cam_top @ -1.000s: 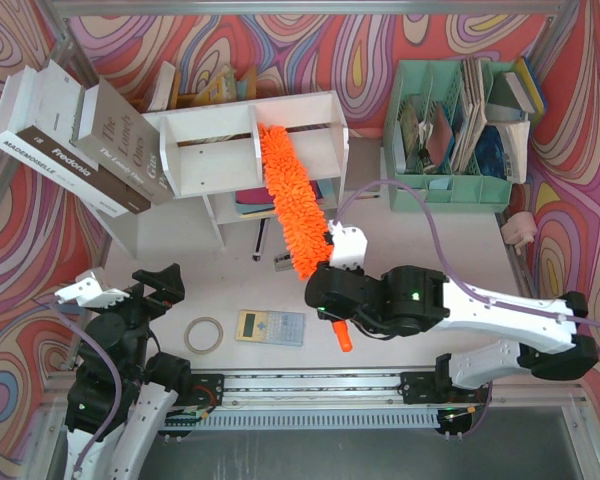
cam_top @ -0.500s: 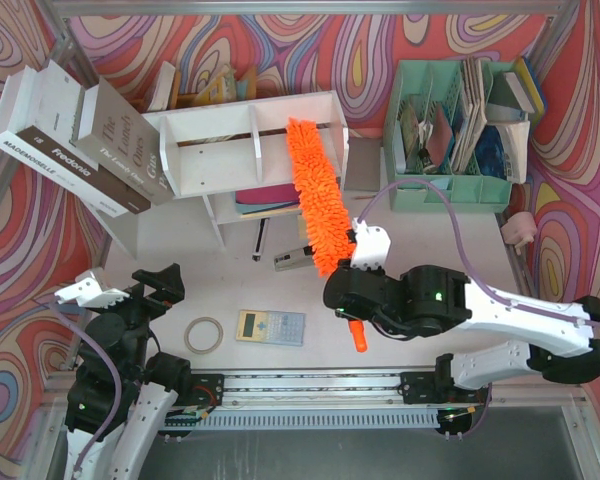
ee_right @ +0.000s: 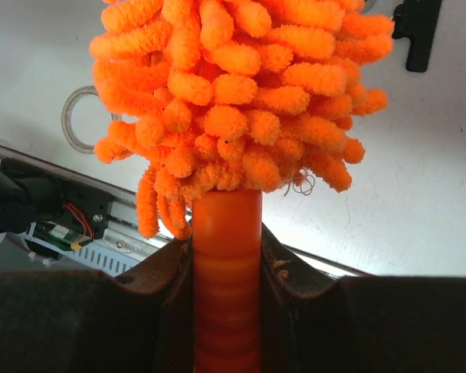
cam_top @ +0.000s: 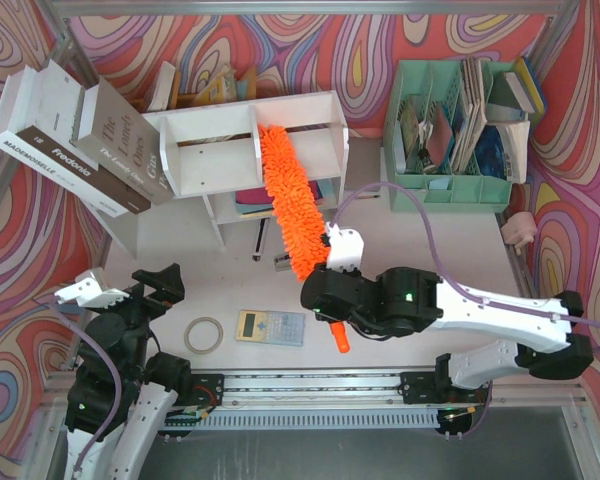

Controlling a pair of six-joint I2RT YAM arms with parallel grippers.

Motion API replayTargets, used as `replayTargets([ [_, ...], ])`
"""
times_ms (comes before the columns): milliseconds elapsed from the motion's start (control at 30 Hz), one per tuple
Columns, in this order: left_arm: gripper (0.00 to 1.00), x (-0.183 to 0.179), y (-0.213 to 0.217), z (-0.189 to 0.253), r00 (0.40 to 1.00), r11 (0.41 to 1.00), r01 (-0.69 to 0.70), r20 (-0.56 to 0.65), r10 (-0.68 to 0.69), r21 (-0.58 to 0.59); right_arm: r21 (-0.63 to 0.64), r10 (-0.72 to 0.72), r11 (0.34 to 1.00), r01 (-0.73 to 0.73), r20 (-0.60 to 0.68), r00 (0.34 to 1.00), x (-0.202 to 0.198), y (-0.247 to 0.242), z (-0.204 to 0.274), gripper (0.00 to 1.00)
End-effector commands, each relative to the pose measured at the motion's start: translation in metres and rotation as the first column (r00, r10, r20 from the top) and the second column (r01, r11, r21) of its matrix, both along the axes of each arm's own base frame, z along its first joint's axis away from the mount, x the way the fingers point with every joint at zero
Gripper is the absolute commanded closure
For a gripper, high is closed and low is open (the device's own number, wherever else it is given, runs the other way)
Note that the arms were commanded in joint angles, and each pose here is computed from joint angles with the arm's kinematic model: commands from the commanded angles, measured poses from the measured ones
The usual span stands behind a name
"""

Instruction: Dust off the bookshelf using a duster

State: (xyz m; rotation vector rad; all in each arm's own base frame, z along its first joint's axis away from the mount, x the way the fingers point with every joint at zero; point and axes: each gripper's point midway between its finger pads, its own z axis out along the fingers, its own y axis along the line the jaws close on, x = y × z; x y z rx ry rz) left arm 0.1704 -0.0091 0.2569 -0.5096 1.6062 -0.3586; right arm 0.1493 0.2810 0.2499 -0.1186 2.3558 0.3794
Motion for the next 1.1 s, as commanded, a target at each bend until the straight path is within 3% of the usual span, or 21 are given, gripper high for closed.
replayTargets([
  [0,0.01,0.002,0.002,-0.004,1.0,1.0,-0.014,-0.007,0.014,0.0,0.002,-0.132,0.991,0.132,0.058,0.99,0.006,-0.044,0.014,1.0],
  [133,0.02,0.001,0.002,-0.004,1.0,1.0,-0.014,-0.002,0.014,-0.002,0.009,-0.184,0.983,0.184,0.052,0.981,0.003,-0.062,0.015,1.0],
  [400,0.02,0.002,0.001,-0.005,1.0,1.0,-0.012,-0.01,0.012,0.002,0.02,-0.083,0.996,0.082,0.076,0.994,0.011,-0.018,0.026,1.0],
  [667,0.02,0.001,0.003,-0.004,1.0,1.0,-0.02,-0.005,0.02,0.001,0.152,-0.071,0.987,0.042,0.194,0.978,0.019,-0.026,0.094,1.0],
  [1067,0.02,0.003,0.002,-0.005,1.0,1.0,-0.017,-0.012,0.017,0.003,0.209,-0.03,0.977,-0.042,0.329,0.944,0.027,-0.024,0.168,1.0],
])
